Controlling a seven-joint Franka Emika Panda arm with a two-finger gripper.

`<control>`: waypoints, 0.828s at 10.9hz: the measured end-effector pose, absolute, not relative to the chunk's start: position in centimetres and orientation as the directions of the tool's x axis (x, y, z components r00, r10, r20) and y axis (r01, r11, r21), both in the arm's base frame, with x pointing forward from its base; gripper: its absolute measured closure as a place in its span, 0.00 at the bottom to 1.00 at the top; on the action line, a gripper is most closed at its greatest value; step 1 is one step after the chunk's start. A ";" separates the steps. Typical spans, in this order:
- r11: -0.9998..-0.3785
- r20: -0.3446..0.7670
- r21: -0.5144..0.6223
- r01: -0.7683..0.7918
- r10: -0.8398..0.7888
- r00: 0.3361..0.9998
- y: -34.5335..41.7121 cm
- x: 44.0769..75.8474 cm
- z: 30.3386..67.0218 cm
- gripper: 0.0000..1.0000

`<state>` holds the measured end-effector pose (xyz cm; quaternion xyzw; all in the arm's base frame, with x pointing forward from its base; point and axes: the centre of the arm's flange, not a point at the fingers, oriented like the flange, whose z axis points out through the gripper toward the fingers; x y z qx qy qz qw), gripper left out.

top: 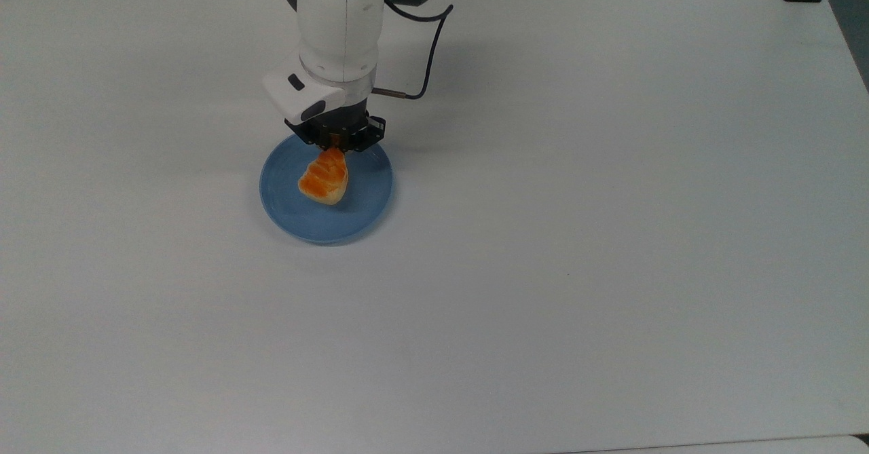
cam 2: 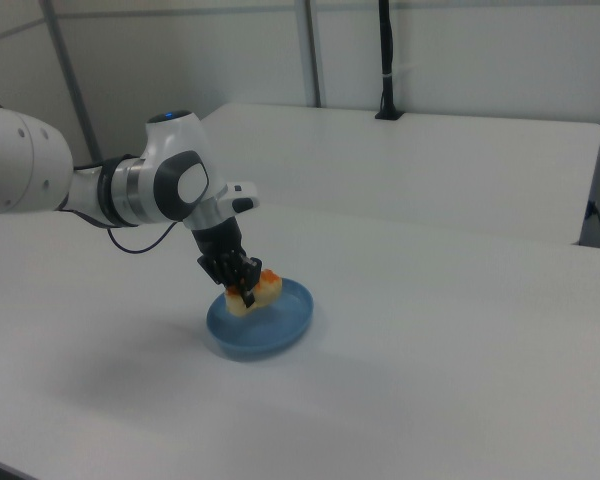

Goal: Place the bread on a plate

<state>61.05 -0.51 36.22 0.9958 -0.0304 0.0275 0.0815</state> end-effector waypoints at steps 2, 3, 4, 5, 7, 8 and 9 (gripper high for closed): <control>-0.984 0.057 0.166 -0.067 -0.058 0.997 -0.6 61.1 35.6 0.55; -0.983 0.056 0.170 -0.064 -0.056 0.997 -0.6 61.2 35.5 0.36; -0.983 0.055 0.171 -0.063 -0.055 0.997 -0.6 61.2 35.4 0.23; -0.983 0.055 0.172 -0.062 -0.053 0.997 -0.6 61.2 35.4 0.09; -0.983 0.055 0.173 -0.062 -0.053 0.997 -0.6 61.2 35.4 0.09; -0.983 0.056 0.173 -0.062 -0.053 0.997 -0.6 61.2 35.5 0.09; -0.982 0.065 0.174 -0.071 -0.061 0.996 -0.9 61.3 35.9 0.07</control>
